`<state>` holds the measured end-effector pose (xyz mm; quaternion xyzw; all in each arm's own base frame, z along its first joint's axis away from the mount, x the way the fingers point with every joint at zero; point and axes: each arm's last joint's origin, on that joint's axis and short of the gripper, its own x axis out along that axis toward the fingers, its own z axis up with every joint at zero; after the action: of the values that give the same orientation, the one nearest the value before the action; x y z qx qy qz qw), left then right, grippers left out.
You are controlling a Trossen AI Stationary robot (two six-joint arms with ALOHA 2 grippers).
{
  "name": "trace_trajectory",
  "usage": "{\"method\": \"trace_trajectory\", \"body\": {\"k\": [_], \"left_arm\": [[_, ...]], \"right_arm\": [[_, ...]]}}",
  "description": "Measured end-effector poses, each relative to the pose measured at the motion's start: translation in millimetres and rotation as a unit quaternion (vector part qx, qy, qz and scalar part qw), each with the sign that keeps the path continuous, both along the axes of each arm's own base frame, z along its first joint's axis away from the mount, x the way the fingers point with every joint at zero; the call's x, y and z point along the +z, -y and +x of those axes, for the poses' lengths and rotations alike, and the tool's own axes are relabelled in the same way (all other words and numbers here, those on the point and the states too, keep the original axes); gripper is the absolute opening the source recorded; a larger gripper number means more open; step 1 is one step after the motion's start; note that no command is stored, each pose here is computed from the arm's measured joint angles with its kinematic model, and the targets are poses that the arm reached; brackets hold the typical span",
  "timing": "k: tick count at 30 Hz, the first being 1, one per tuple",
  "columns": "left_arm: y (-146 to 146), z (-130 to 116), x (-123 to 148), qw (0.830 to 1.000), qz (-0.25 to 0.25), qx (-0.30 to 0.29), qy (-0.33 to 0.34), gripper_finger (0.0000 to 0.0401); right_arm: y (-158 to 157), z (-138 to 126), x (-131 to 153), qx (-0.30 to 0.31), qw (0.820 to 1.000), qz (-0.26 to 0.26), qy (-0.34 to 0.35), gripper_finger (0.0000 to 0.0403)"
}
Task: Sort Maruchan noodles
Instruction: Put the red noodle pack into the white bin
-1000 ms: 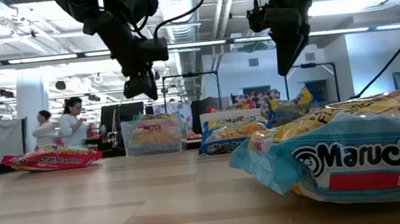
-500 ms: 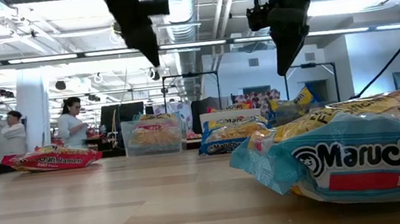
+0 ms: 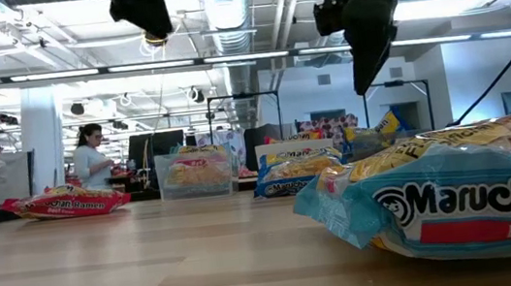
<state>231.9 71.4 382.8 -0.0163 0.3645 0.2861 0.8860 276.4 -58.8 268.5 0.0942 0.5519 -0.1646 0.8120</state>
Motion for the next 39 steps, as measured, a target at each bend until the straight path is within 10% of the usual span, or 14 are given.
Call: {"method": "trace_trajectory", "body": {"k": [18,39], "left_arm": [[60.0,-45.5,27.4,0.99,-0.086,-0.063,0.094,0.0164],[89.8,-48.4,26.3,0.985,-0.086,-0.129,0.08,0.0164]], "right_arm": [[-71.7,-4.1,-3.0,0.111,0.983,0.138,-0.044,0.0212],[-166.5,-46.3,-6.2,0.0,0.97,0.171,-0.172,0.0212]]}}
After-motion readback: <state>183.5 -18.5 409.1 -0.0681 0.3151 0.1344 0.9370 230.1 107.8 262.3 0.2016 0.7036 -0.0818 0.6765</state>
